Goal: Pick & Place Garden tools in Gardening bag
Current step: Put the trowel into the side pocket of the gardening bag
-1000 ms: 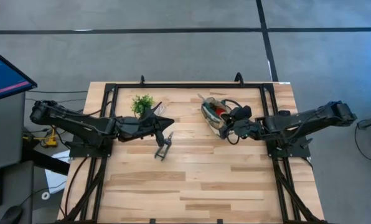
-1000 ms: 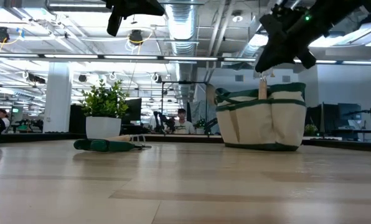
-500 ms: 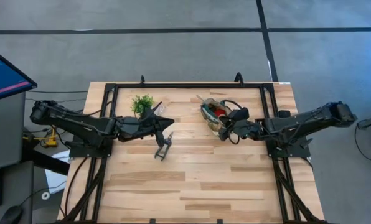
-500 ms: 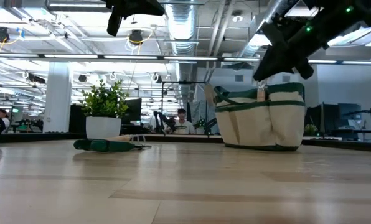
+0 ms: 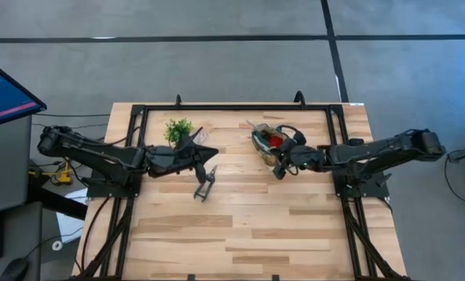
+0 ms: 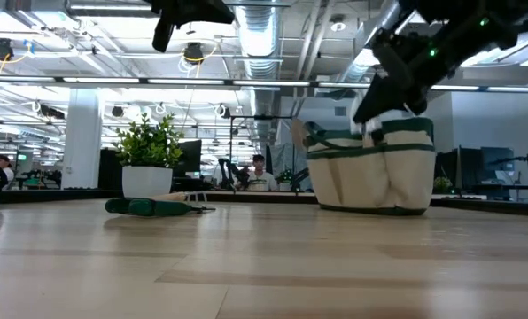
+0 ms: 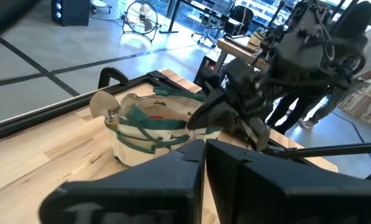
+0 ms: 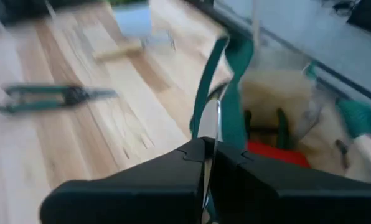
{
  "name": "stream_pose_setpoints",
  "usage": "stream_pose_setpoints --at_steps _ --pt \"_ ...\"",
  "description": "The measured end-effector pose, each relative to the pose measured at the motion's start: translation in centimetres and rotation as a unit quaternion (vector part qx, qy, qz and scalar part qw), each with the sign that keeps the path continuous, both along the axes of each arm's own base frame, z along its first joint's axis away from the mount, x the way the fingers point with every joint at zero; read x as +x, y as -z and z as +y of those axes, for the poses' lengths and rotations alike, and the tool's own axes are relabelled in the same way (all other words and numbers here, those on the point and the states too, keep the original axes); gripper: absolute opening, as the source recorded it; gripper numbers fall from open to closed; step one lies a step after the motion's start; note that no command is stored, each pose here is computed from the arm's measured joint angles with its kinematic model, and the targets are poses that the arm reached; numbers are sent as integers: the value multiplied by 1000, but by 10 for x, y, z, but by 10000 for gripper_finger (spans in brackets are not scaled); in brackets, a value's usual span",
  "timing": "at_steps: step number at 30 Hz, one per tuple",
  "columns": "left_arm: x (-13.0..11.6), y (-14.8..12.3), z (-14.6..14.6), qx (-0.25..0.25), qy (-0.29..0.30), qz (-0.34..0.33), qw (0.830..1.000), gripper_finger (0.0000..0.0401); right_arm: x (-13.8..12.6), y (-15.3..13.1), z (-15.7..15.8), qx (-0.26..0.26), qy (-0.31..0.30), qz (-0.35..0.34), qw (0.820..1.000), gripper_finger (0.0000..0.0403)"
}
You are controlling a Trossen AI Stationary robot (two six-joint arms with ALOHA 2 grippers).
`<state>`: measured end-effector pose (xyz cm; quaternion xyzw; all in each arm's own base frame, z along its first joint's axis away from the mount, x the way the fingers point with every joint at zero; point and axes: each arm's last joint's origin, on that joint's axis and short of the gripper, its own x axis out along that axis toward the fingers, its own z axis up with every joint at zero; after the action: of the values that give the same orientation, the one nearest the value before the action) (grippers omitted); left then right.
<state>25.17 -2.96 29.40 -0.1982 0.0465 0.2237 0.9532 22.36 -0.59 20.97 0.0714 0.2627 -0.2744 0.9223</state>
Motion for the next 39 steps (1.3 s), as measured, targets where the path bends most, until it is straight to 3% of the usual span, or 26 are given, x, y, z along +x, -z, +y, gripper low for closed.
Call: stream_pose_setpoints --at_steps 7,15,22,29,39 --pt "0 1 3 1 -7 5 1000 3 14 18 -2 4 -3 46 999 0" --pt "0 2 3 2 -7 9 1000 3 30 6 -8 -19 -17 68 997 0" --pt "0 2 3 2 -6 10 1000 3 28 0 -19 -21 5 81 996 12" --pt "0 3 3 2 -6 14 1000 3 26 -5 -16 -21 1 75 997 66" --pt "-1 4 3 2 -6 20 1000 3 8 -39 -16 -21 5 67 997 200"
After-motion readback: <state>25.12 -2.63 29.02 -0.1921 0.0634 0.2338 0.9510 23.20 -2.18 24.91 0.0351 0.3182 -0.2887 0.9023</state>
